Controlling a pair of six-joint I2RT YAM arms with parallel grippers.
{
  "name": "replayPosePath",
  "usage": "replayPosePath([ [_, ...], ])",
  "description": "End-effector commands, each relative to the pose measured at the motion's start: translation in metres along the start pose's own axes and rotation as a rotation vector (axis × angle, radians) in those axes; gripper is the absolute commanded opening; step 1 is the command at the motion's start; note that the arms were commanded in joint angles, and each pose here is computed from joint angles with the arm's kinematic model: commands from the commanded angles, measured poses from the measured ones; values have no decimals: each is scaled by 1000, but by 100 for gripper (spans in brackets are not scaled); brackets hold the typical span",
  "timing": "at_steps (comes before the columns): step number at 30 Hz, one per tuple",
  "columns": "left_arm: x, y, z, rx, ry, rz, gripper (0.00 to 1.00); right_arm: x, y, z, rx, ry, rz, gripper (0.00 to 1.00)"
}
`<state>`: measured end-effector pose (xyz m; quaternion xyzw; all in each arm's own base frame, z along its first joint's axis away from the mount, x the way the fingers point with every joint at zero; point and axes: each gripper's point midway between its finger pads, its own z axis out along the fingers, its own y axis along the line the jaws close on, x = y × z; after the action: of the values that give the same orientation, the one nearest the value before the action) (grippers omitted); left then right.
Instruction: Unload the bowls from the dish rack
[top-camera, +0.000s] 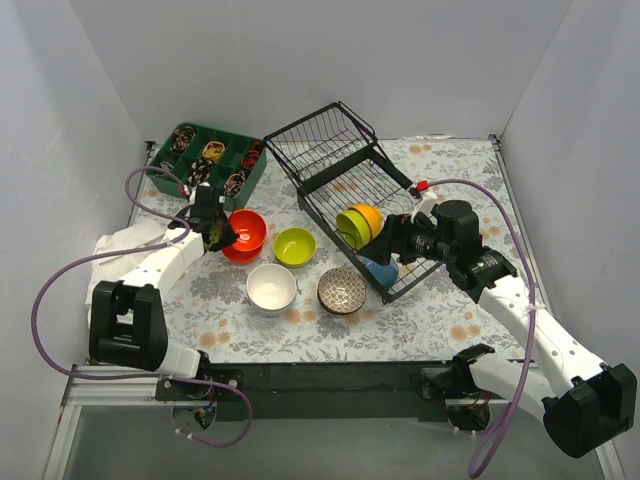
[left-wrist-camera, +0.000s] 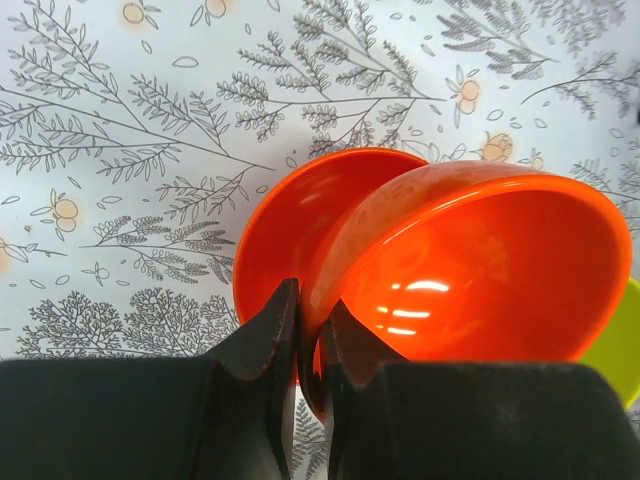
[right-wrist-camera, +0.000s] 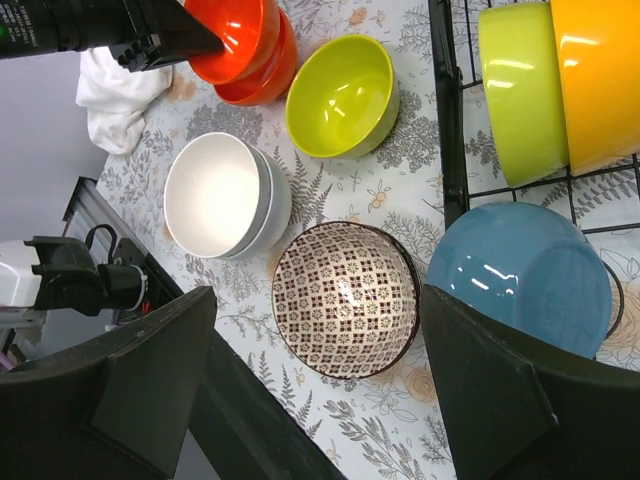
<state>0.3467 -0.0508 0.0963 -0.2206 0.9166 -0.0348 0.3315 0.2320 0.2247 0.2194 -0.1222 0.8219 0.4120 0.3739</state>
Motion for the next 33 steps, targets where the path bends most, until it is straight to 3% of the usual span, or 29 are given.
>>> replayPosePath([
  [1,-9,-7,0,41,-19,-4,8,-9,0,-7,20,-30,-44,91],
  [12,-4,-5,-12,62,-13,-5,31,-7,-18,-7,106,18,-117,91],
  [21,-7,-2,-41,86,-35,-8,41,10,-43,-9,195,148,-220,92],
  [26,-4,-11,-70,183,-40,-13,53,22,-53,-9,218,205,-245,94],
  [33,5,-27,-109,352,-41,-42,55,11,-63,2,253,226,-280,96],
])
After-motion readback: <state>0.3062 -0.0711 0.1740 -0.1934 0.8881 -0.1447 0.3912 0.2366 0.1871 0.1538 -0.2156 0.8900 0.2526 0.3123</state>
